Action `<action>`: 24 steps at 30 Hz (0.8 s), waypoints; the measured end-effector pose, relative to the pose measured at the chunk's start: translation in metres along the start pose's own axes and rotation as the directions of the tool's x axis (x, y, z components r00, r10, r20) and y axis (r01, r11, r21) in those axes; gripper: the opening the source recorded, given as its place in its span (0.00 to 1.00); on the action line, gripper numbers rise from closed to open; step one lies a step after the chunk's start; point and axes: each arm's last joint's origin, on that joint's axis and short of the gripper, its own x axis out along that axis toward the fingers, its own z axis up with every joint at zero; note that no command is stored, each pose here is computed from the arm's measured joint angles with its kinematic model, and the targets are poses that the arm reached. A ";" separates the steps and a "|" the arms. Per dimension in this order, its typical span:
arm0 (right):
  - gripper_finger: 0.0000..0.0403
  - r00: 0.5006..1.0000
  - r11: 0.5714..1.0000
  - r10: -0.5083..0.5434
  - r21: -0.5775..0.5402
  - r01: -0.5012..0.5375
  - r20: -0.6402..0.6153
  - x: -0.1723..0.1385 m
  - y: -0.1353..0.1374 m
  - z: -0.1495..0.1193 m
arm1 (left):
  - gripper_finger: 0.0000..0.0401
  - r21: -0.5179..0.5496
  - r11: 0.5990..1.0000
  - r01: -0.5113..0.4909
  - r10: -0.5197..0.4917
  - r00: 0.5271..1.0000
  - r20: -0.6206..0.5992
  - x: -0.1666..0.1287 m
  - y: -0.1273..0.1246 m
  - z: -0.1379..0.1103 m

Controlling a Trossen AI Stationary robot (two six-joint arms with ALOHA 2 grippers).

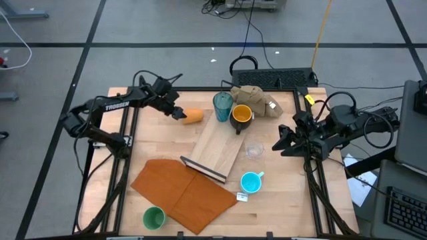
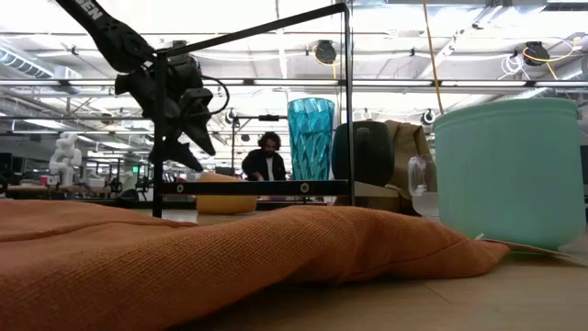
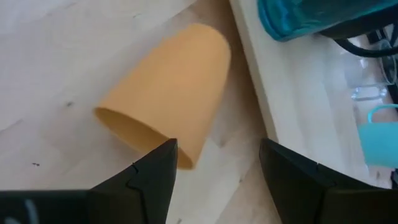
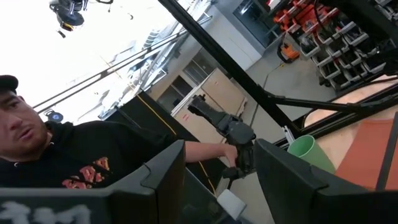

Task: Stack small to large cups/mugs on shelf
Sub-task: Put the orange cup on the table

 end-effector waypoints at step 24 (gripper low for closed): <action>0.45 1.000 1.000 0.011 -0.001 -0.011 -0.013 0.000 0.002 -0.002 | 0.14 0.005 0.997 -0.078 0.078 0.997 0.007 0.029 0.003 -0.011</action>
